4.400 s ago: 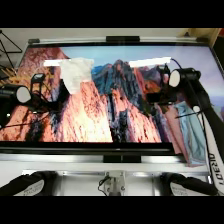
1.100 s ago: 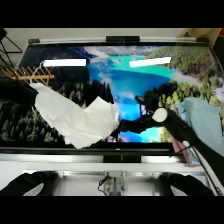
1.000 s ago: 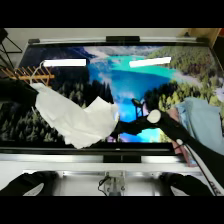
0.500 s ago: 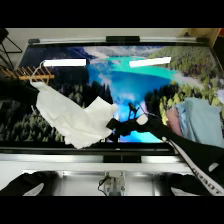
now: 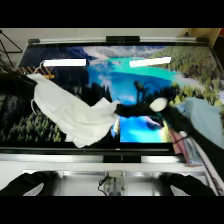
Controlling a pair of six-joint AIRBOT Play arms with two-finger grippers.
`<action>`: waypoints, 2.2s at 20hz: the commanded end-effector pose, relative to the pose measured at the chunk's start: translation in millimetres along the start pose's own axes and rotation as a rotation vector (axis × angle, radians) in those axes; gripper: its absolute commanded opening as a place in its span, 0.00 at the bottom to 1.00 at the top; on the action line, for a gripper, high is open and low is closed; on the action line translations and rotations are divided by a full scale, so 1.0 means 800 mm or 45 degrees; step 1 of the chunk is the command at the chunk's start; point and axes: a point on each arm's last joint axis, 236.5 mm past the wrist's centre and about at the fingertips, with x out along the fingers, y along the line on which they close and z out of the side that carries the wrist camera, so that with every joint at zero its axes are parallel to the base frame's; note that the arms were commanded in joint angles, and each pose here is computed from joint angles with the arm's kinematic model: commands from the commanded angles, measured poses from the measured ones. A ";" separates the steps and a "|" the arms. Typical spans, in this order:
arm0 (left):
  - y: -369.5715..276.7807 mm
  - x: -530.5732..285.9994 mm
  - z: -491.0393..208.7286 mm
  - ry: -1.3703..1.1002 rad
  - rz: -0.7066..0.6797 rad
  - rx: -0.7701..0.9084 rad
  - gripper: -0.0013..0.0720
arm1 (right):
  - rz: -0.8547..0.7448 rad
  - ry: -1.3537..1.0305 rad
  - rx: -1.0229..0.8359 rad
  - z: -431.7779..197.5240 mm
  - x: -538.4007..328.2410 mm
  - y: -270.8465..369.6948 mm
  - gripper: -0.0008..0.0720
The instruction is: Fold the shirts.
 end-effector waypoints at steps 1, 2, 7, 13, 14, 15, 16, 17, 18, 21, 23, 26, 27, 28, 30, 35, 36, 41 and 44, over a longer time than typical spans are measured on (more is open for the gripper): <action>0.013 -0.070 0.059 -0.271 0.028 -0.009 0.06 | -0.247 -0.211 -0.416 0.063 -0.190 0.023 0.10; 0.018 -0.115 0.086 -0.430 0.036 -0.022 0.06 | -0.265 -0.366 -0.485 0.081 -0.248 0.053 0.10; 0.017 -0.323 0.141 -1.112 -0.036 -0.089 0.06 | -0.224 -1.103 -0.761 0.091 -0.477 0.211 0.10; 0.017 -0.243 0.066 -0.687 -0.010 -0.078 0.06 | -0.274 -1.022 -0.732 0.076 -0.475 0.201 0.10; 0.013 -0.218 0.056 -0.609 -0.016 -0.073 0.06 | -0.320 -0.929 -0.710 0.076 -0.457 0.181 0.10; 0.009 -0.188 0.046 -0.528 -0.021 -0.066 0.06 | -0.379 -0.812 -0.676 0.078 -0.435 0.153 0.10; 0.006 -0.157 0.035 -0.445 -0.027 -0.060 0.06 | -0.442 -0.688 -0.634 0.082 -0.411 0.121 0.10; 0.002 -0.120 0.022 -0.363 -0.027 -0.052 0.06 | -0.487 -0.576 -0.591 0.086 -0.387 0.092 0.10; 0.000 -0.087 0.012 -0.310 -0.021 -0.043 0.06 | -0.520 -0.482 -0.556 0.096 -0.361 0.064 0.10; 0.003 0.005 -0.002 -0.278 0.040 0.002 0.06 | -0.554 -0.326 -0.474 0.155 -0.266 -0.019 0.10; 0.002 0.049 -0.005 -0.291 0.060 0.033 0.06 | -0.523 -0.343 -0.382 0.203 -0.197 -0.069 0.10; -0.005 0.097 -0.019 -0.217 0.050 0.051 0.06 | -0.347 -0.340 -0.069 0.230 -0.093 -0.118 0.10; -0.006 0.106 -0.021 -0.196 0.047 0.053 0.06 | -0.271 -0.299 0.028 0.224 -0.062 -0.126 0.10; -0.007 0.114 -0.022 -0.181 0.045 0.056 0.06 | -0.207 -0.253 0.110 0.216 -0.038 -0.129 0.10; -0.009 0.128 -0.025 -0.154 0.042 0.061 0.06 | -0.120 -0.160 0.234 0.197 -0.012 -0.129 0.10; 0.009 0.133 -0.029 -0.135 0.084 0.069 0.06 | -0.096 0.151 0.148 0.132 -0.079 -0.107 0.57; 0.020 0.133 -0.030 -0.130 0.104 0.051 0.06 | -0.174 0.242 0.130 0.107 -0.097 -0.111 0.57; 0.062 0.132 -0.041 -0.101 0.185 -0.025 0.06 | -0.473 0.565 0.095 -0.062 -0.098 -0.107 0.89; 0.064 0.134 -0.047 -0.078 0.188 -0.033 0.06 | -0.289 0.574 0.367 -0.168 -0.025 -0.068 0.89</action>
